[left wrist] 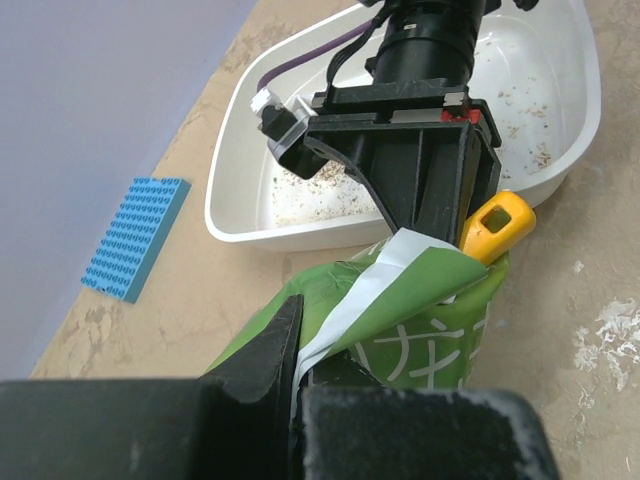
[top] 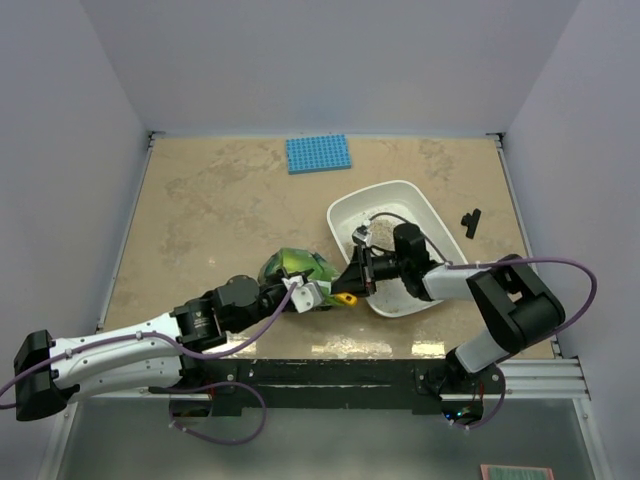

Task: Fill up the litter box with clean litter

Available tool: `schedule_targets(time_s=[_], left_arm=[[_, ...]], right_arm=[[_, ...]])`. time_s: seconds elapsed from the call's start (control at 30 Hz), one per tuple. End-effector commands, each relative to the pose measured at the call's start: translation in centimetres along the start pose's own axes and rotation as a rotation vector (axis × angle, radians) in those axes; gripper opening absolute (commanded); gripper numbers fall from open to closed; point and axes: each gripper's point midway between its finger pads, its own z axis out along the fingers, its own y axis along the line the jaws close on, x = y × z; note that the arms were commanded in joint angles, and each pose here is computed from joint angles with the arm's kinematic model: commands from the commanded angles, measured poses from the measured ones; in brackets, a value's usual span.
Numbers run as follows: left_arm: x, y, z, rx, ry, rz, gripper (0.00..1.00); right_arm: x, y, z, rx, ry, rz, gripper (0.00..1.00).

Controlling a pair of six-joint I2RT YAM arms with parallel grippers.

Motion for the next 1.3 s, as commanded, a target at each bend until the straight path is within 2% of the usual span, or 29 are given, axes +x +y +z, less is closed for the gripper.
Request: schedule_targets(time_s=[0.0, 0.13, 0.33, 0.47, 0.6, 0.97, 1.27], left_arm=[[-4.9, 1.2, -0.6, -0.029, -0.192, -0.035, 0.00], [-4.8, 0.9, -0.4, -0.021, -0.188, -0.033, 0.00], [-4.7, 0.8, -0.2, -0.017, -0.183, -0.034, 0.00], [-4.4, 0.8, -0.2, -0.022, -0.175, -0.030, 0.00], [-4.6, 1.1, -0.3, -0.030, -0.181, -0.031, 0.00], [-4.3, 1.6, -0.3, -0.061, -0.171, -0.034, 0.00], [-3.7, 3.0, -0.5, -0.145, -0.136, -0.028, 0.00]], right_arm=[[-3.0, 3.0, -0.8, -0.146, -0.243, -0.095, 0.00], [-1.9, 4.8, -1.9, -0.207, -0.285, -0.152, 0.00], [-0.1, 6.1, -3.1, -0.206, -0.309, -0.161, 0.00], [1.7, 8.6, -4.7, -0.232, -0.349, -0.222, 0.00], [3.0, 9.6, -5.9, -0.238, -0.397, -0.208, 0.00], [6.3, 8.7, -8.2, -0.238, -0.481, -0.113, 0.00], [8.3, 8.1, -9.0, -0.191, -0.482, -0.078, 0.00]])
